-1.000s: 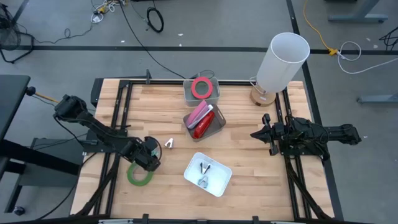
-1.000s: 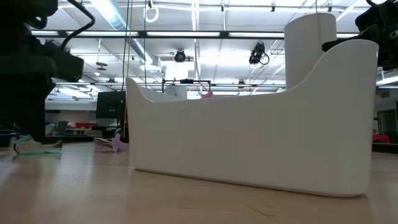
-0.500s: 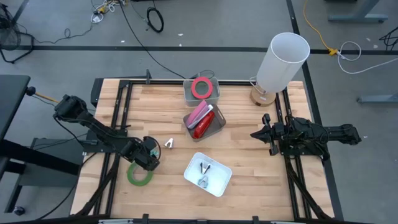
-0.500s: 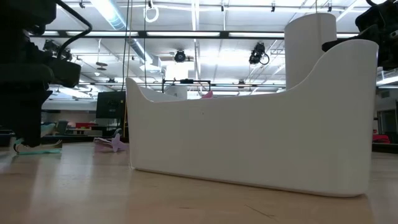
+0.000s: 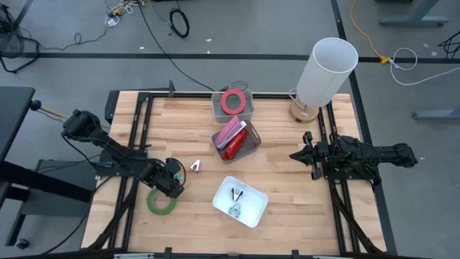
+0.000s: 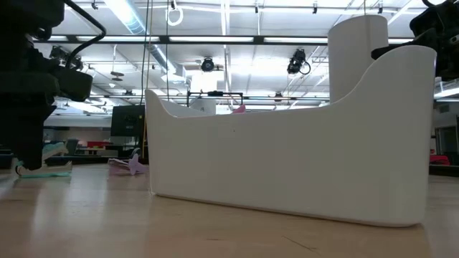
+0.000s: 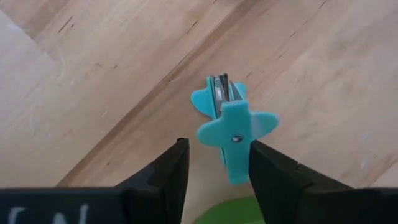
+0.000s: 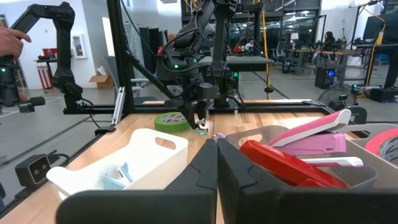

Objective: Pick and place Stapler, Stapler remover, tape
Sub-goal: Put the light blue staple remover into the white bin

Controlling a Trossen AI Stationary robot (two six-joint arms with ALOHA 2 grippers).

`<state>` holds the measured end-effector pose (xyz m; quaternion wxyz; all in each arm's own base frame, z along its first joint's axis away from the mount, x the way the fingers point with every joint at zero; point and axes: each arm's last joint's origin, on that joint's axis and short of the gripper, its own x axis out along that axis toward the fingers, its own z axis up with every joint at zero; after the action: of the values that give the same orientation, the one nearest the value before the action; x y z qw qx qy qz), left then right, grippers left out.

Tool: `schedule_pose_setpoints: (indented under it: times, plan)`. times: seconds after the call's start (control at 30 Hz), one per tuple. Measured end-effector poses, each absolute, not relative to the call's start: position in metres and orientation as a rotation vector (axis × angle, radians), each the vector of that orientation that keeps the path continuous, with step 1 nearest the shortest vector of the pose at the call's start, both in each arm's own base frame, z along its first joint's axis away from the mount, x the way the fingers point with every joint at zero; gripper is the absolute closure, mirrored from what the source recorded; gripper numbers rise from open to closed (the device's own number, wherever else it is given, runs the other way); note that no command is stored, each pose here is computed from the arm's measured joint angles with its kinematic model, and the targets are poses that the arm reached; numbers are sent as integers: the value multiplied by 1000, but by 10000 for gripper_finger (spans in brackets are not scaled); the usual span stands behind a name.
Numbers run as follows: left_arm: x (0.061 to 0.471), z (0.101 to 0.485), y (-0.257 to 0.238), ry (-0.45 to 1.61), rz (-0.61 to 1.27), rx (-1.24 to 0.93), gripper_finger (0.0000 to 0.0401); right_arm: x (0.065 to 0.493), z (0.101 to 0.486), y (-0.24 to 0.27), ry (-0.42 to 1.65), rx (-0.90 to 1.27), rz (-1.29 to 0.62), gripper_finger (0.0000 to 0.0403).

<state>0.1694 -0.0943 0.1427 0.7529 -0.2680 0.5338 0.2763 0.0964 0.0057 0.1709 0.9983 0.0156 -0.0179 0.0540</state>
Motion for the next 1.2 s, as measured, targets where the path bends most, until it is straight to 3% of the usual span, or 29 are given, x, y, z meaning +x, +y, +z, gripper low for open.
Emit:
schedule_pose_setpoints:
  times: [0.97, 1.2]
  plan:
    - [169, 143, -94, 1167, 601, -583, 346, 96, 171, 6, -36, 31, 108, 401]
    - [170, 143, -94, 1166, 601, -584, 349, 96, 171, 6, -36, 31, 108, 401]
